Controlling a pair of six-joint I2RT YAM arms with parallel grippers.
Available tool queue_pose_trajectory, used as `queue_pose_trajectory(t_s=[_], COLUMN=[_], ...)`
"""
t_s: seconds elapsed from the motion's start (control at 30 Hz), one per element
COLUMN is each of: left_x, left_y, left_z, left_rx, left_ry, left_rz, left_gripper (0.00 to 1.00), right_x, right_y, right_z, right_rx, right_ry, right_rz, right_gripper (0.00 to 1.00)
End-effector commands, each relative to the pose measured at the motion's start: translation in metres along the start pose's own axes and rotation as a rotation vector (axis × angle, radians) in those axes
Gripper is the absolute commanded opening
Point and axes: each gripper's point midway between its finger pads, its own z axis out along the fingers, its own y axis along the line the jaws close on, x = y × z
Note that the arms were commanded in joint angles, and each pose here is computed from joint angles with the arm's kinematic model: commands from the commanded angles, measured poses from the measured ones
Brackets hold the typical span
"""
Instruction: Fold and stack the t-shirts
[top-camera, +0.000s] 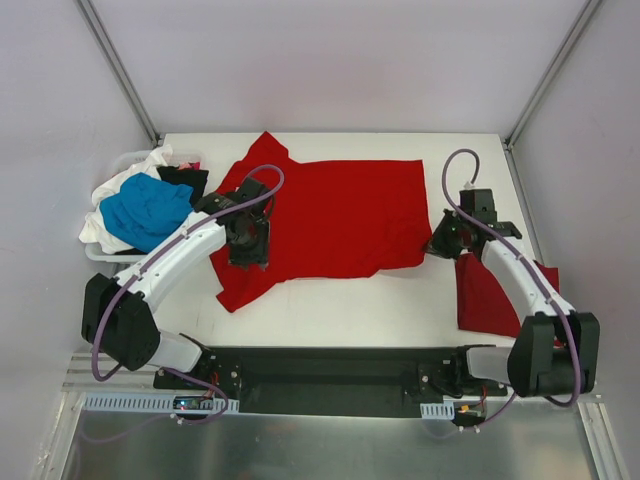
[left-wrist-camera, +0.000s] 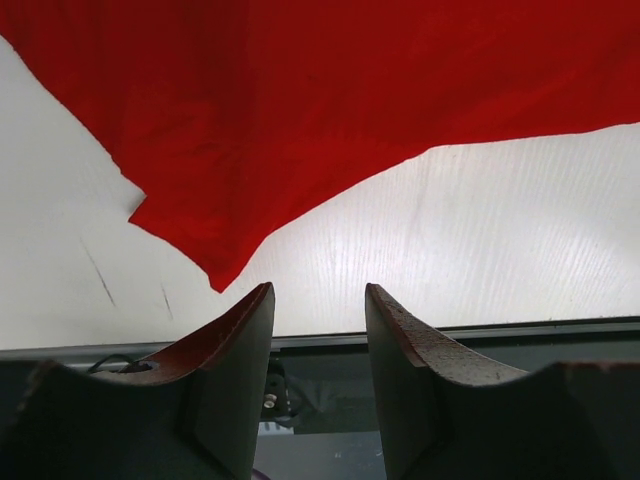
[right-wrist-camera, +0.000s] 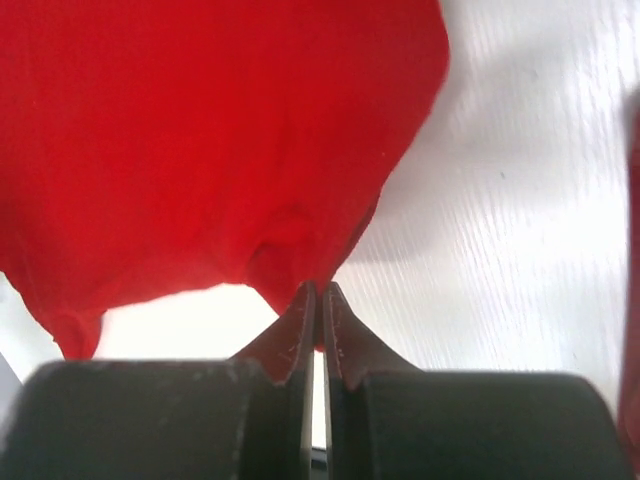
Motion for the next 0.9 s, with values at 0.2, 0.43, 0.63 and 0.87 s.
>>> queue_pose_trajectory(t_s=[0.2, 0.43, 0.63, 0.87], left_x=[-0.016, -0.012, 0.022, 0.083], left_y=[-0.019, -0.016, 0.012, 0.055], left_z=[0.011, 0.015, 0.022, 0.005], left_rx=[0.055, 0.04, -0.067, -0.254], left_ry=[-0.014, -0.006, 0.054, 0.129], left_rz=[-0.011, -0.043, -0.182, -0.362], left_gripper=[0.42, 0.42, 0.42, 0.44], right_x=[0.042, 0.045, 0.034, 0.056], right_y=[-0.026, -0.03, -0.008, 0.006], right_z=[-0.045, -0.053, -0.056, -0.036], right_rx=[0.103, 0.165, 0.153, 0.117], right_ry=[0.079, 0.134, 0.142, 0.228], right_rz=[-0.005, 0.001, -0.092, -0.158], right_gripper=[0.01, 0.87, 0.87, 0.86])
